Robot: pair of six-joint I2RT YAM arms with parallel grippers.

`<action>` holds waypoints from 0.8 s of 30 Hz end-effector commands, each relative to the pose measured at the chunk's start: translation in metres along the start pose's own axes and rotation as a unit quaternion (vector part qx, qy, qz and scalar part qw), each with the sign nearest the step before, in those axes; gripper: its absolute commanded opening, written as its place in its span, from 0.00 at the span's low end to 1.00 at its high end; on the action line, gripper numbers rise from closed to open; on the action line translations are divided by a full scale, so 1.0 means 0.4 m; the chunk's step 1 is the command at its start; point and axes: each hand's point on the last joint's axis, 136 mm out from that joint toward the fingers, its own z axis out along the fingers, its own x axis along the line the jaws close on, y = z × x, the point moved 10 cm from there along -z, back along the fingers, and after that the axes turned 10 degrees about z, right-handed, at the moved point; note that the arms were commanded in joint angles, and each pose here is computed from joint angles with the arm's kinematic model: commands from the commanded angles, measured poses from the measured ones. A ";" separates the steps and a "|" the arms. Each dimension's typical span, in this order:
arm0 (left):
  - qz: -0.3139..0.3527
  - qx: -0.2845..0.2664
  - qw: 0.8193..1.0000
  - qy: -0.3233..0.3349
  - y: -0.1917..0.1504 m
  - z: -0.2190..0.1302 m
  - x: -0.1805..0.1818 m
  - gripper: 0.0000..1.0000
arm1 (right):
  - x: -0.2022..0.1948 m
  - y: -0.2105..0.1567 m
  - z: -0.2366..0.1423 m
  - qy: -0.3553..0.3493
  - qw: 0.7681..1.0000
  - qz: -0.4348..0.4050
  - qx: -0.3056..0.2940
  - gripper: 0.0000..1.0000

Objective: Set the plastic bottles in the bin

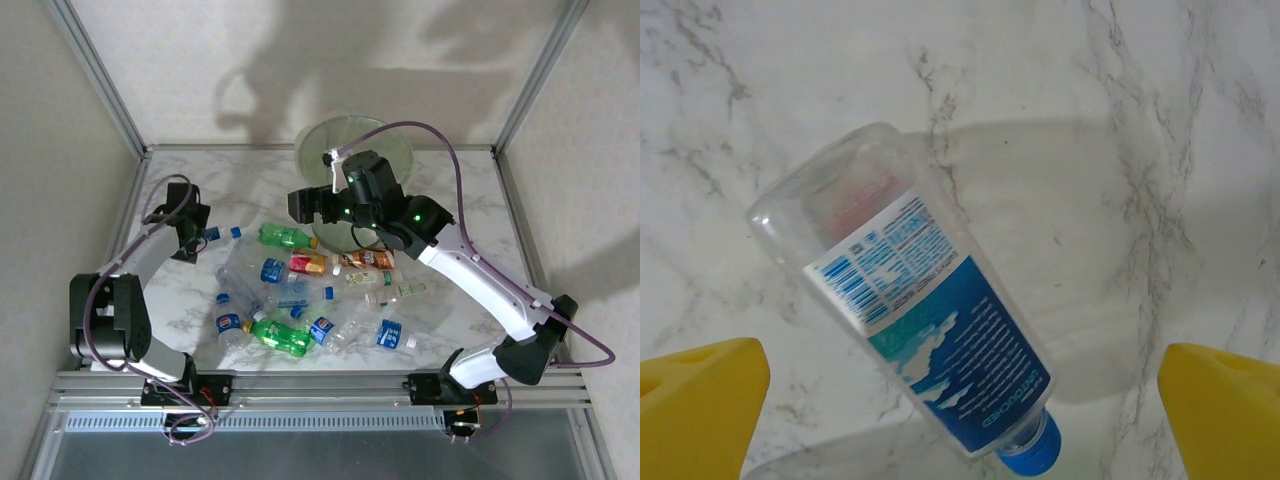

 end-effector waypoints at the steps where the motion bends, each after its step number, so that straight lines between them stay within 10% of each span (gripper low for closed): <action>1: -0.025 0.004 1.000 0.012 0.011 0.019 -0.012 1.00 | 0.007 0.006 -0.007 0.000 1.000 -0.014 -0.021 0.96; 24: 0.005 0.050 0.994 0.098 -0.005 0.173 -0.013 0.83 | -0.009 0.010 -0.007 -0.040 0.998 -0.004 -0.046 0.91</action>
